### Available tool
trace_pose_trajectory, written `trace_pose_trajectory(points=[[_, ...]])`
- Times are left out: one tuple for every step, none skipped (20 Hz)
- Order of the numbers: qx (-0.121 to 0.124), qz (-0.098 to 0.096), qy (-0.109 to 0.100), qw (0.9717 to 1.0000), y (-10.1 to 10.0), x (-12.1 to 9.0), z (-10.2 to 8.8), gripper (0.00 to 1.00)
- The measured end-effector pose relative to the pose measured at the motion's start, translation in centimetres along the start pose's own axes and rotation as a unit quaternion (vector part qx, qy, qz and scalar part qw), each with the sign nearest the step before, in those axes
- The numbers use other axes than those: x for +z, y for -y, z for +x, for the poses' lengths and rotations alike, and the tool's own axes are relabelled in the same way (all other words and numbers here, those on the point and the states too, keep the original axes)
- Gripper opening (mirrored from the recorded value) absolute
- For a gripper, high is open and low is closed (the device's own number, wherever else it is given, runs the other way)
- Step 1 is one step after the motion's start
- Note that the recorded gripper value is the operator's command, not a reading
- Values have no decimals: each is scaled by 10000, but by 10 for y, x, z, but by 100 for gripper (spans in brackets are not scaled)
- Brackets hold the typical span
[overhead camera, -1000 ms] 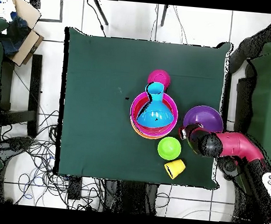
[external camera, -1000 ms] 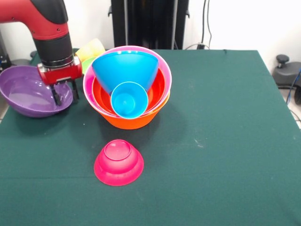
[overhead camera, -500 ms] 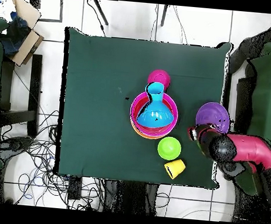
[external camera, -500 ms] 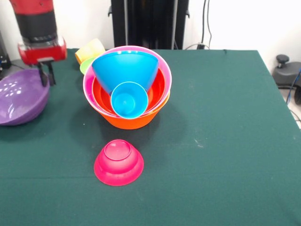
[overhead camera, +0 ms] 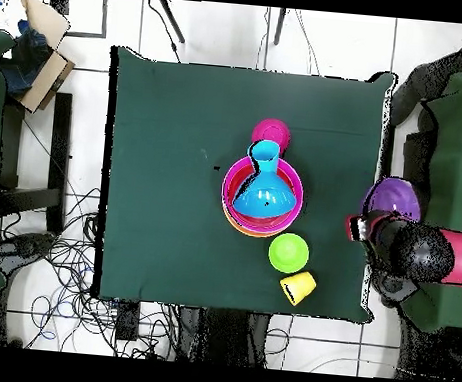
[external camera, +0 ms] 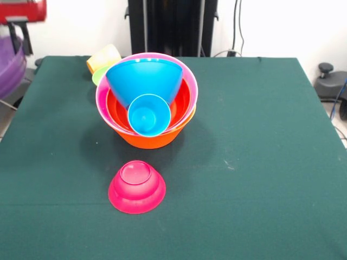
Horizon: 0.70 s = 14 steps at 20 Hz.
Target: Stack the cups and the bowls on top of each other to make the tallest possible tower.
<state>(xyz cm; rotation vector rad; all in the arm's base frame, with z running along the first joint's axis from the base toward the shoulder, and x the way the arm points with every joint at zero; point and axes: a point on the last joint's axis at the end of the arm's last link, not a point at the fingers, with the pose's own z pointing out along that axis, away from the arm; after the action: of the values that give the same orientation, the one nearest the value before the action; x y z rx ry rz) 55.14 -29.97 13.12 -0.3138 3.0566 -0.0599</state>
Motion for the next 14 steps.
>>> trace_pose_trajectory(points=[[56, -2, -66, 10000, 1, -17, -5, 0], [77, -7, -96, 9999, 0, -25, -7, 0], [97, -12, -126, 9999, 0, -32, -10, 0], [123, -25, -186, 9997, -2, -45, -14, 0], [137, -36, -218, 9997, -3, -52, -16, 0], [144, -38, -248, 9996, -5, -58, -18, 0], [147, -35, -283, 9995, -7, -67, -22, 0], [145, -29, -298, 9994, -9, -71, -24, 0], [142, -17, -329, 9994, -13, -81, -28, 0], [136, -5, -339, 9993, -15, -86, -31, 0], [131, 4, -340, 9993, -17, -91, -33, 0], [117, 27, -330, 9994, -24, -102, -41, 0], [103, 43, -312, 9995, -29, -110, -47, 0], [91, 52, -298, 9995, -33, -114, -50, 0]])
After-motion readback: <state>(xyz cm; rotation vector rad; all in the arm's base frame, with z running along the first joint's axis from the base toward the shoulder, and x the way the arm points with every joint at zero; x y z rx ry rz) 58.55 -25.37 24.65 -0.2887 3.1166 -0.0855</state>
